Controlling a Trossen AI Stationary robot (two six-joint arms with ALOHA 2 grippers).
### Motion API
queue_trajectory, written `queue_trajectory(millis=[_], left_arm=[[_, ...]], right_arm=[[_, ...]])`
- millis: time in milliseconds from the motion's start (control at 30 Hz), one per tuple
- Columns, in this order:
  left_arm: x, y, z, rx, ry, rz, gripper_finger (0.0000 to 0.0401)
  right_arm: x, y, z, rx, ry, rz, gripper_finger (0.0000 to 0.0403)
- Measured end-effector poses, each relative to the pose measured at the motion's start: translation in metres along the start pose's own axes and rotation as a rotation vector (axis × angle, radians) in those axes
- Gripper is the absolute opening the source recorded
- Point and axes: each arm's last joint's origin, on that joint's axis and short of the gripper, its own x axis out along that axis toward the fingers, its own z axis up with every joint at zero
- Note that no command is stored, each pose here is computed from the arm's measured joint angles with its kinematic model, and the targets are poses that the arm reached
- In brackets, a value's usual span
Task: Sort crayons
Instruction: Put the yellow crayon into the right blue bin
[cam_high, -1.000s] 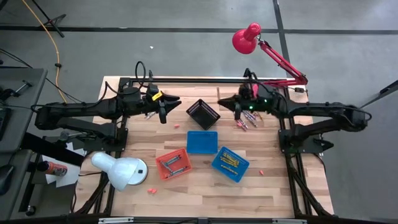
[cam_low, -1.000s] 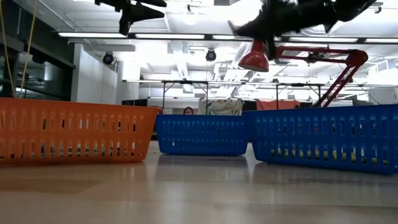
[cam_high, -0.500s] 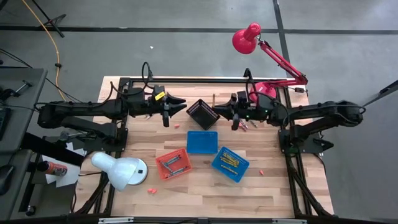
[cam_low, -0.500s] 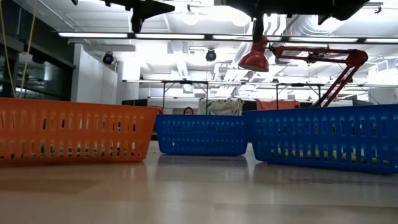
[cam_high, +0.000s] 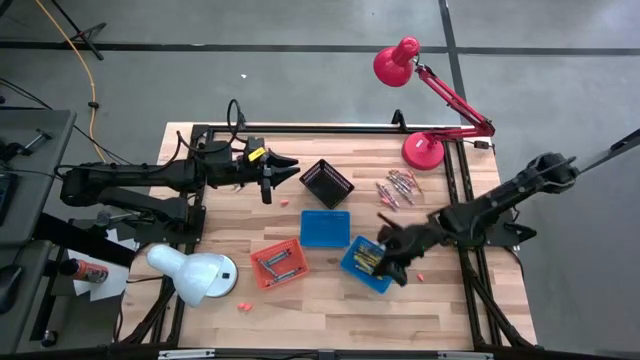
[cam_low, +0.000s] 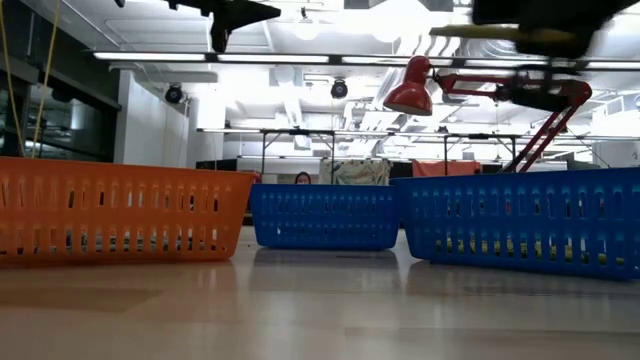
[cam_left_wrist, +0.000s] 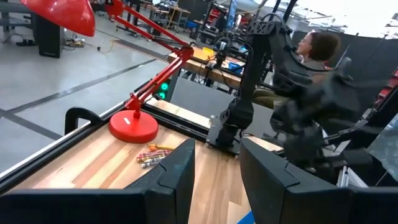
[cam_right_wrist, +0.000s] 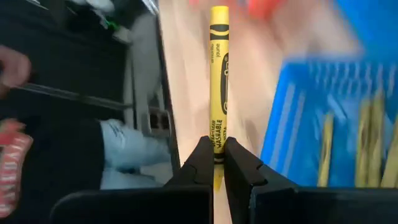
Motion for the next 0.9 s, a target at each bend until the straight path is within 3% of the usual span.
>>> queue_trajectory(millis=[267,500,700,900], left_arm=[[0.0,0.0,0.0,-0.002,0.004,0.001,0.0113],[0.0,0.0,0.0,-0.001,0.005,0.002,0.0113],[0.0,0.0,0.0,-0.001,0.004,0.006,0.0113],[0.0,0.0,0.0,-0.001,0.004,0.007,0.0113]], right_arm=[[0.026,-0.013,-0.027,0.112,0.037,-0.245,0.0002],[0.041,-0.028,-0.024,0.132,0.132,-0.277,0.0014],[0.038,-0.027,-0.019,0.101,0.125,-0.267,0.0094],[0.022,-0.011,-0.001,-0.073,0.141,-0.22,0.0183]])
